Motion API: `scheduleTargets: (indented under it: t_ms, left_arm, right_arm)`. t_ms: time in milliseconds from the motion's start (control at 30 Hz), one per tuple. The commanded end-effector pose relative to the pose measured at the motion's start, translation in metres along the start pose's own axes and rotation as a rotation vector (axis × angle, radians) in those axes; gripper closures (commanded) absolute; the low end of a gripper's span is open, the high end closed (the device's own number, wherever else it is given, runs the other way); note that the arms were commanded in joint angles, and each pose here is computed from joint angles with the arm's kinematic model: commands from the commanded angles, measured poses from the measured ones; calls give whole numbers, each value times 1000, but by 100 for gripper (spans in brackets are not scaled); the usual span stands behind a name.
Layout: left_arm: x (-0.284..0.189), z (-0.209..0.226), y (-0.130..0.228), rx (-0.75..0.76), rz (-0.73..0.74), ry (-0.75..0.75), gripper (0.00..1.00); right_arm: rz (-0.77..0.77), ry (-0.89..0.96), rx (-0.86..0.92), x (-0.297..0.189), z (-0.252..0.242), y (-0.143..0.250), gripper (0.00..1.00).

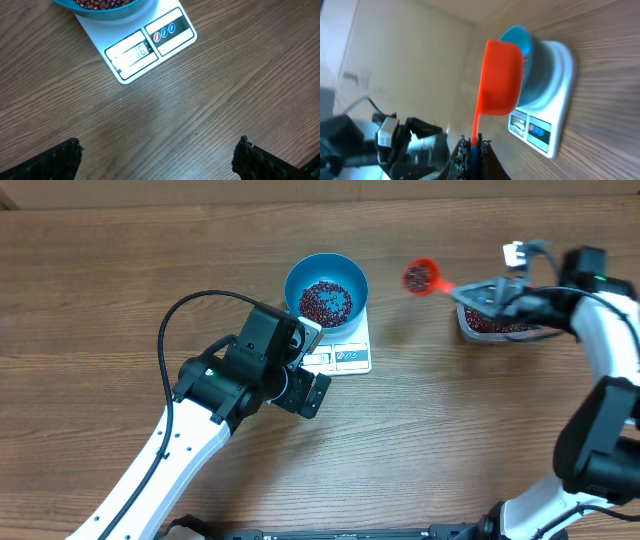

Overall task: Scoop item into bowl and weigh 150g on scale
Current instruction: 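Carry the filled scoop with the right gripper over the teal bowl, then tilt the scoop with the right gripper to pour beans into the bowl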

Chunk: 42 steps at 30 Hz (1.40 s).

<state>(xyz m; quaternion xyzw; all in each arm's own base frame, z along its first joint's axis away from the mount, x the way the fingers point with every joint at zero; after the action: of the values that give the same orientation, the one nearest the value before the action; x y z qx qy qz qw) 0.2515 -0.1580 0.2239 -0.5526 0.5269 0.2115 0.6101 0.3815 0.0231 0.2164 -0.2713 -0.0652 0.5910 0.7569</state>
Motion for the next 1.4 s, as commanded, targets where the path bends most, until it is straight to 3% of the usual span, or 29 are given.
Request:
scheduleTargets:
  t_ms: [0,267,500,900,1233,1367]
  left_arm:
    - [-2,-4,-1,6,-4,20,0]
    - [-1,-4,-1,6,-4,20,0]
    - [-2,-4,-1,6,-4,20,0]
    - [-1,-4,-1,6,-4,20,0]
    - [-1,-4,-1,6,-4,20,0]
    - [-1,-4,-1,6,-4,20,0]
  right_arm:
    - [43,-51,-41,29,21,-14,96]
    - [122,164,-173,102,37,-32,97]
    - [179,336,-253,139,39,-20,96]
    - [198,456,-300,151,40,-17,96]
    - [296,511,-482,160,55,-10,96]
    - [278,606,-446,156,48,-13,97]
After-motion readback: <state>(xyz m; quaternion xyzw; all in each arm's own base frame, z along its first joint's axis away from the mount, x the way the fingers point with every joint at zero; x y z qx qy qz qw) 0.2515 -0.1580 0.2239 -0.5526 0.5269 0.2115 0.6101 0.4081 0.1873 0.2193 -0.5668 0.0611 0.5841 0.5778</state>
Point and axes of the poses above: each gripper's point midway between its finger pads, its own x axis out along the fingers, its own z axis along the line the jaws close on, y = z × x, the point moved 5 cm from there along -x, back along the fingers, and after that the axes turned 6 degrees about -x, right-handed, at the moved point
